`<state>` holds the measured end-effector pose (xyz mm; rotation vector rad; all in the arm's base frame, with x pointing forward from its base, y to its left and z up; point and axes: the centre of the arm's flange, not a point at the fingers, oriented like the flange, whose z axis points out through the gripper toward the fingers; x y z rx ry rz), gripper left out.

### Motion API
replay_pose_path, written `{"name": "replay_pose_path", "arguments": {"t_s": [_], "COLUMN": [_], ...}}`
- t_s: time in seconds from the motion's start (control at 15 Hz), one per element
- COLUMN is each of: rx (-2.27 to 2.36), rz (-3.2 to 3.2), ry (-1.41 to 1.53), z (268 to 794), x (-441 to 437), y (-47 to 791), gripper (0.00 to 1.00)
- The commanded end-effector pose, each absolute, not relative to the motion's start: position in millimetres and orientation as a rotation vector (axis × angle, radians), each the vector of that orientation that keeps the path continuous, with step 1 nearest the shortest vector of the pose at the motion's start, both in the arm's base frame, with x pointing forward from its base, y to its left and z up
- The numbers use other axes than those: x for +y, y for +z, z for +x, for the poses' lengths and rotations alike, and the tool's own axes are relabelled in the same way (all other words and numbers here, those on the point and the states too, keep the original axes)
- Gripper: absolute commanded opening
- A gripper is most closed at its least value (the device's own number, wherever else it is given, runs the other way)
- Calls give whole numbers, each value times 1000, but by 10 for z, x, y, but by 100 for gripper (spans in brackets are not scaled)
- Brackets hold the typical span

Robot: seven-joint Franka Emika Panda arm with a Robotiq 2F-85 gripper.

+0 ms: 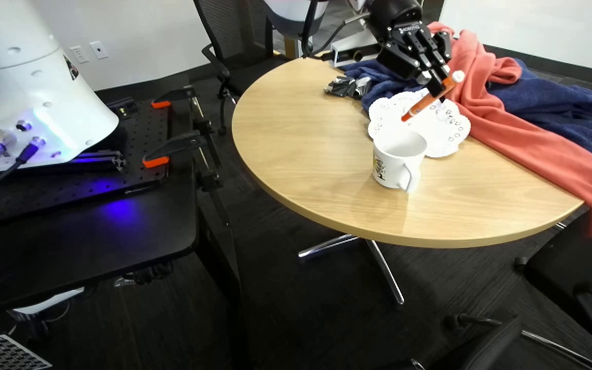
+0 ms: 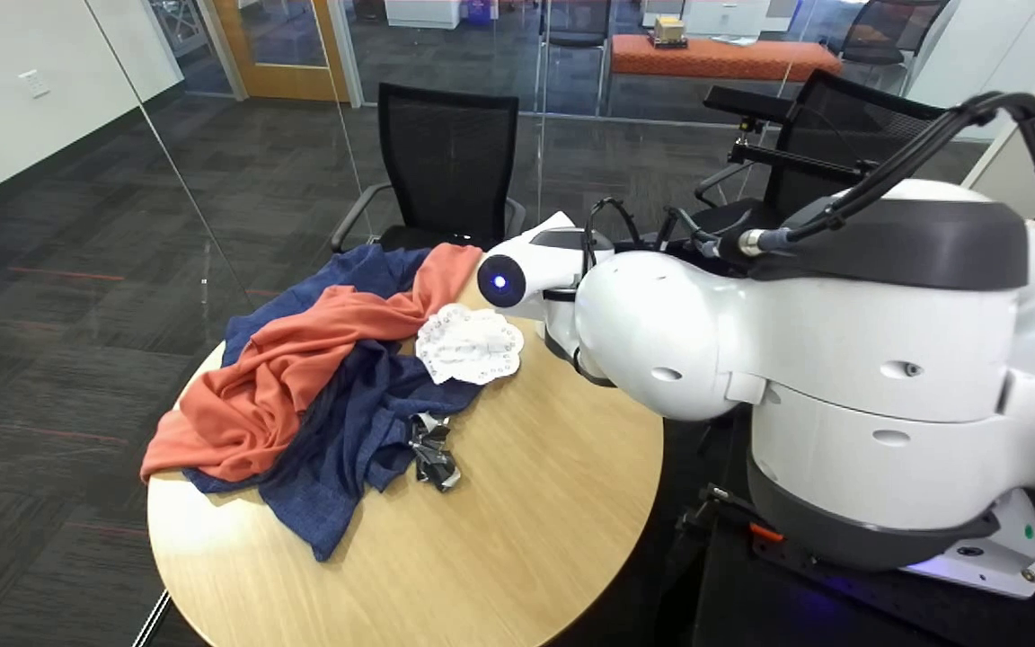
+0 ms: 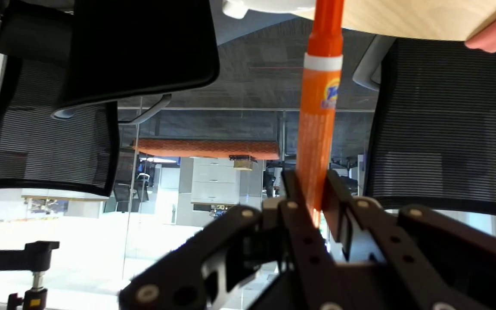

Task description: Move the white mug to the right, place the marker inside the mug

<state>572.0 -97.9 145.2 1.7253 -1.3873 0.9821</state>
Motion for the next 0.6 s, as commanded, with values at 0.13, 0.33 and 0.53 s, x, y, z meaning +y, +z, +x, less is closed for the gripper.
{"name": "replay_pose_path", "arguments": {"t_s": [0.13, 0.33, 0.53], "rx": [-1348, -1328, -1313], "rz": [1681, 1685, 1688], "ry": [941, 927, 910], "z": [5803, 5813, 5806], "x": [-1000, -968, -935], "y": [1338, 1231, 1141], "gripper": [4, 4, 15]}}
